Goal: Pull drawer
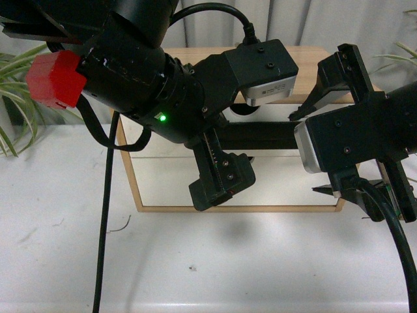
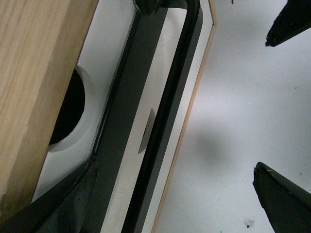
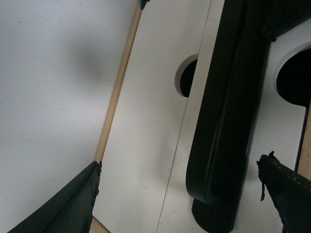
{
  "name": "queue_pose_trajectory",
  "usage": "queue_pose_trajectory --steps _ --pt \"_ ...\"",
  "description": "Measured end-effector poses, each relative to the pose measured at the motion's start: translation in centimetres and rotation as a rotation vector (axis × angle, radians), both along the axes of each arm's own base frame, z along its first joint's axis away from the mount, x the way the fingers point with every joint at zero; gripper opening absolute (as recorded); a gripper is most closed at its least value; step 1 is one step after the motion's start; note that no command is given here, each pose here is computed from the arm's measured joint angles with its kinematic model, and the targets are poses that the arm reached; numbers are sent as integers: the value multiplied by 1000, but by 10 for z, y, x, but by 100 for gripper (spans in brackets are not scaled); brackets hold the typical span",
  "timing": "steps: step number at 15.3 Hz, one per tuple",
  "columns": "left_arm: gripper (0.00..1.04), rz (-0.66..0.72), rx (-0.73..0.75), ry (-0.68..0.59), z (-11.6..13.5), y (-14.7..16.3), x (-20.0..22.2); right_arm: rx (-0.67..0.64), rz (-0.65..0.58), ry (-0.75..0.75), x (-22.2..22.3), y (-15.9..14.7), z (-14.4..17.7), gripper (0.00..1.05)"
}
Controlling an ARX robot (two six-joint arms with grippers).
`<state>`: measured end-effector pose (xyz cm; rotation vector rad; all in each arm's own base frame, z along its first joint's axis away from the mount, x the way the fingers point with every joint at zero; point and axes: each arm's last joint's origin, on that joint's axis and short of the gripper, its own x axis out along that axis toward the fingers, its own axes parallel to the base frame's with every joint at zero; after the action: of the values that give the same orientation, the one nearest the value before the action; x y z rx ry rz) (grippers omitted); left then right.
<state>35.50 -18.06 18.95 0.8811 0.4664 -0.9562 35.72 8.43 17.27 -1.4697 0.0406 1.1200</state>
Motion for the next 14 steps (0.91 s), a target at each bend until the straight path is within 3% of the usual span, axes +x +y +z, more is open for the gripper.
queue_pose_trajectory --steps 14 --pt "98 19 4 31 -21 5 6 -7 18 20 9 16 -22 98"
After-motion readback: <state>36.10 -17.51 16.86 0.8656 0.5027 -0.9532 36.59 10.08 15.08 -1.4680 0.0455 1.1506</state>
